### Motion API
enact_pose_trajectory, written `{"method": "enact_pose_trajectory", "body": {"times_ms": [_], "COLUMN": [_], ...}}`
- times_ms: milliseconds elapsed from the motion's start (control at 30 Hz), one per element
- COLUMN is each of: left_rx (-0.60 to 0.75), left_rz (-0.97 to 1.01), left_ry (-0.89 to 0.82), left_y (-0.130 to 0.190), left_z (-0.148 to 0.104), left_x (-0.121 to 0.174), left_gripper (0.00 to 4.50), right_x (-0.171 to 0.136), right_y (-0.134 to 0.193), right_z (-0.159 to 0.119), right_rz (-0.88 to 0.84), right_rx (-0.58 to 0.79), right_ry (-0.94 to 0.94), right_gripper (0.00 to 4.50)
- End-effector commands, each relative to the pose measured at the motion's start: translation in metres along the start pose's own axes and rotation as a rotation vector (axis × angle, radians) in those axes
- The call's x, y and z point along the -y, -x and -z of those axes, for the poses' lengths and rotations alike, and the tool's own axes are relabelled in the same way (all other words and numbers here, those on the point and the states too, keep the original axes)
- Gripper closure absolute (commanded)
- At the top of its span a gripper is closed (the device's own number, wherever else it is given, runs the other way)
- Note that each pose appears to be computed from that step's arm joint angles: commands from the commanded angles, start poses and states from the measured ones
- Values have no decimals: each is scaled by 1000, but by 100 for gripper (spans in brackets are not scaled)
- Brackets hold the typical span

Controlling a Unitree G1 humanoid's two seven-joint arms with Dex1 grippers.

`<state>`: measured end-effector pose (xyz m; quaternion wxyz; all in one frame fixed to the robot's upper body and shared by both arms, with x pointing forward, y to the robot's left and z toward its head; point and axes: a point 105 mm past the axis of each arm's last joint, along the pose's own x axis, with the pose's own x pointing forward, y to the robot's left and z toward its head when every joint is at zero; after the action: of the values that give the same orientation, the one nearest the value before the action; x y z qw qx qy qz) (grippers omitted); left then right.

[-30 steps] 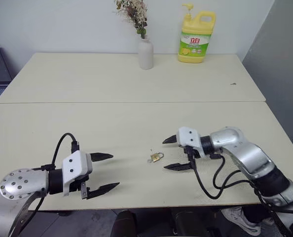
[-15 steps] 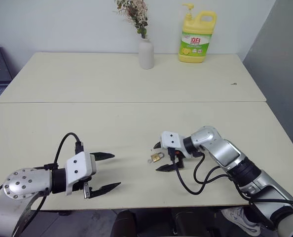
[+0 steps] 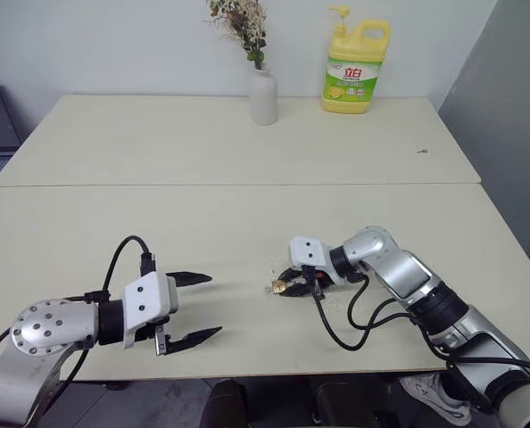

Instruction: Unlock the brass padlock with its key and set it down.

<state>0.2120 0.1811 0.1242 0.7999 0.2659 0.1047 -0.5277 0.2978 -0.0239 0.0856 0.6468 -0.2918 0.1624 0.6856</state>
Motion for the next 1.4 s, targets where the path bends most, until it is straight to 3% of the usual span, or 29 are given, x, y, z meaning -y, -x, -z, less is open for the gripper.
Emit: {"method": "enact_pose_trajectory", "body": {"times_ms": [33,367,667,733,933,1167,1400], "left_rx": [11,88,218,237,308,367,401], "left_rz": [-1,-47,-12,18,145,235,296], "left_ry": [-27,57,109,121,140,167,172], "left_y": [-2,-8,-30,-35,-50,-64,-77], "left_z": [-5,-14,-38,-43,-66,-88,-104], "left_x": [-2,-16,-41,-45,-60,-64,-65], "left_gripper": [0,0,0,0,0,0,0], "right_x": [-5,-1,-24,-25,-20,-16,-26], "right_y": [-1,35,95,104,125,138,129], "right_z": [1,2,8,7,-1,-21,-43], "right_rz": [3,230,624,691,848,1021,1006], "right_rx": [1,69,-30,-80,-276,-207,-52], "right_ry": [8,9,53,133,609,872,966], "right_gripper": [356,356,356,356,356,356,356]}}
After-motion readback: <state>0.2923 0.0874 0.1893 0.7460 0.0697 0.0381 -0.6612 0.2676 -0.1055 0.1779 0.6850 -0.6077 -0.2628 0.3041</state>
